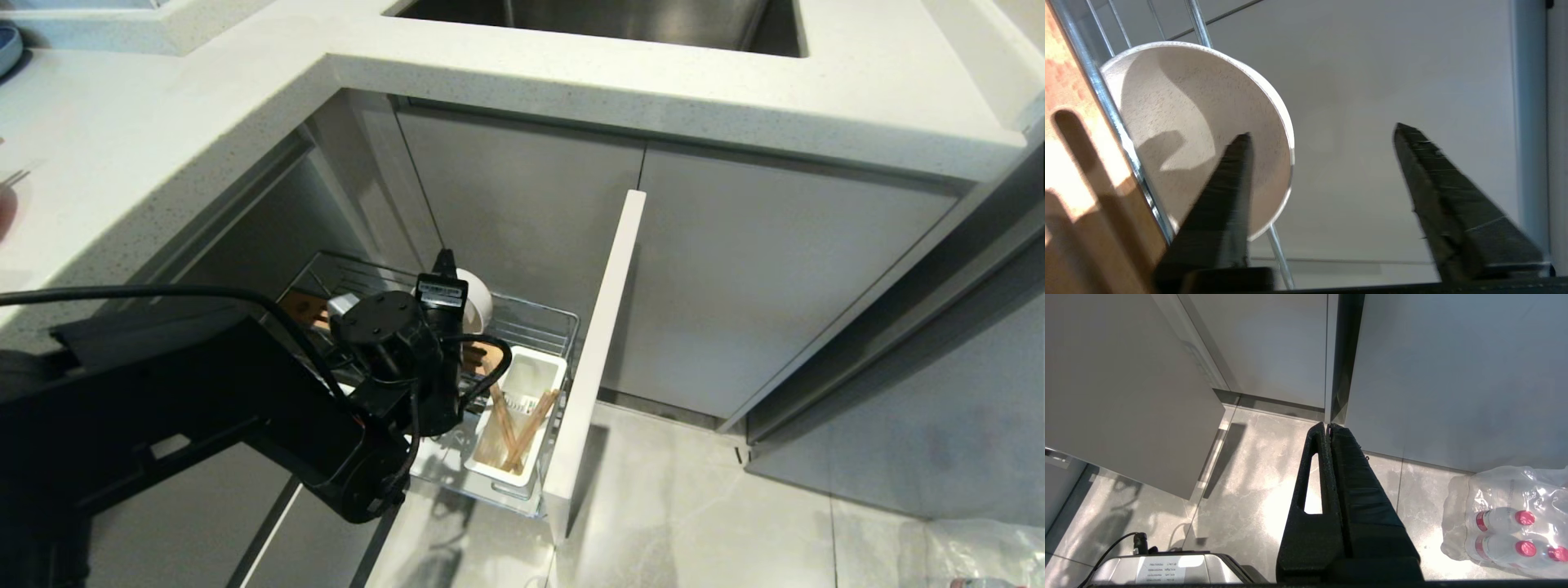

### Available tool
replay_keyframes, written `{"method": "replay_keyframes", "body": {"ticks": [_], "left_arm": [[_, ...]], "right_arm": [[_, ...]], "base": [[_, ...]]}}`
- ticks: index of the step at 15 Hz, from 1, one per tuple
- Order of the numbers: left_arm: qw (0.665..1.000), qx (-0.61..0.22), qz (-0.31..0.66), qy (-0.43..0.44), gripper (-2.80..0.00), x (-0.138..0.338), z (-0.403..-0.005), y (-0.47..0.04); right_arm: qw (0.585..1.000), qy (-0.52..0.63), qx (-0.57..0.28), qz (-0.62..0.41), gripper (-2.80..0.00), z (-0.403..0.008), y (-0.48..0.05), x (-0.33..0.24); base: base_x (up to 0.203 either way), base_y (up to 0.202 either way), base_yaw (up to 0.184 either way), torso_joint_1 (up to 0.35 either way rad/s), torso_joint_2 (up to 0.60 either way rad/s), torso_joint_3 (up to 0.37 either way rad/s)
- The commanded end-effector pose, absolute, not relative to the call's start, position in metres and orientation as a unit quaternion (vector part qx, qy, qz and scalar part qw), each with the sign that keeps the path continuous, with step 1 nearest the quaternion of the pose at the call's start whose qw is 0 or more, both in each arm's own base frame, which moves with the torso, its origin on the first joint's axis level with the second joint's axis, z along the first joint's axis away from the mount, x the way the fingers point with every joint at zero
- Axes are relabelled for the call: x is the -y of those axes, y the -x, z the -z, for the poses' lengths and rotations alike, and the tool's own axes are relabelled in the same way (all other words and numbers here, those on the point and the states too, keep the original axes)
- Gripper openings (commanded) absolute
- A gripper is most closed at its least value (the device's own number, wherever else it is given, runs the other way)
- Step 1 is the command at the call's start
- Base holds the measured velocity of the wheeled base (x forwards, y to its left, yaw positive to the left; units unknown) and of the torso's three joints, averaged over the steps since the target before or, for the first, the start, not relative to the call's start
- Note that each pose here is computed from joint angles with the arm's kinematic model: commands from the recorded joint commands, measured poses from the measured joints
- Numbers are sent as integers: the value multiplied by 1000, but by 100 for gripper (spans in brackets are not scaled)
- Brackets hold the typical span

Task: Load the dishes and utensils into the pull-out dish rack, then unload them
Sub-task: Pick up the bowl and place it in the cupboard

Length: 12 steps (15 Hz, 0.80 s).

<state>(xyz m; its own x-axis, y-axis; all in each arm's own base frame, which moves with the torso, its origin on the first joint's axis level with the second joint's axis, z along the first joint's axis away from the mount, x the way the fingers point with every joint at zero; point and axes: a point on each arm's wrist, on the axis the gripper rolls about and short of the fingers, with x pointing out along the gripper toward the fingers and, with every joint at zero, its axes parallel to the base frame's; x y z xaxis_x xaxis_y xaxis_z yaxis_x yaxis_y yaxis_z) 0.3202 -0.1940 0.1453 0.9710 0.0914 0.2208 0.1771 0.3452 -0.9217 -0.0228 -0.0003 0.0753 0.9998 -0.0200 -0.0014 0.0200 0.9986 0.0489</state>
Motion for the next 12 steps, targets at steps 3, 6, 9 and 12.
{"method": "replay_keyframes", "body": {"ticks": [3,6,9,12], "left_arm": [[807,119,37,577,0,185,-161,-298],[816,118,50,564,0,174,-175,-277],[819,111,66,559,0,169,-183,-258],[831,115,86,538,-280,166,-194,-242]], "right_arm": [[1000,-25,-1,10,-280,-75,23,0],[1000,-25,-1,10,-280,-75,23,0],[1000,-25,-1,10,-280,-75,23,0],[1000,-25,-1,10,-280,-75,23,0]], "base": [[0,0,0,0,0,0],[0,0,0,0,0,0],[0,0,0,0,0,0],[0,0,0,0,0,0]]}}
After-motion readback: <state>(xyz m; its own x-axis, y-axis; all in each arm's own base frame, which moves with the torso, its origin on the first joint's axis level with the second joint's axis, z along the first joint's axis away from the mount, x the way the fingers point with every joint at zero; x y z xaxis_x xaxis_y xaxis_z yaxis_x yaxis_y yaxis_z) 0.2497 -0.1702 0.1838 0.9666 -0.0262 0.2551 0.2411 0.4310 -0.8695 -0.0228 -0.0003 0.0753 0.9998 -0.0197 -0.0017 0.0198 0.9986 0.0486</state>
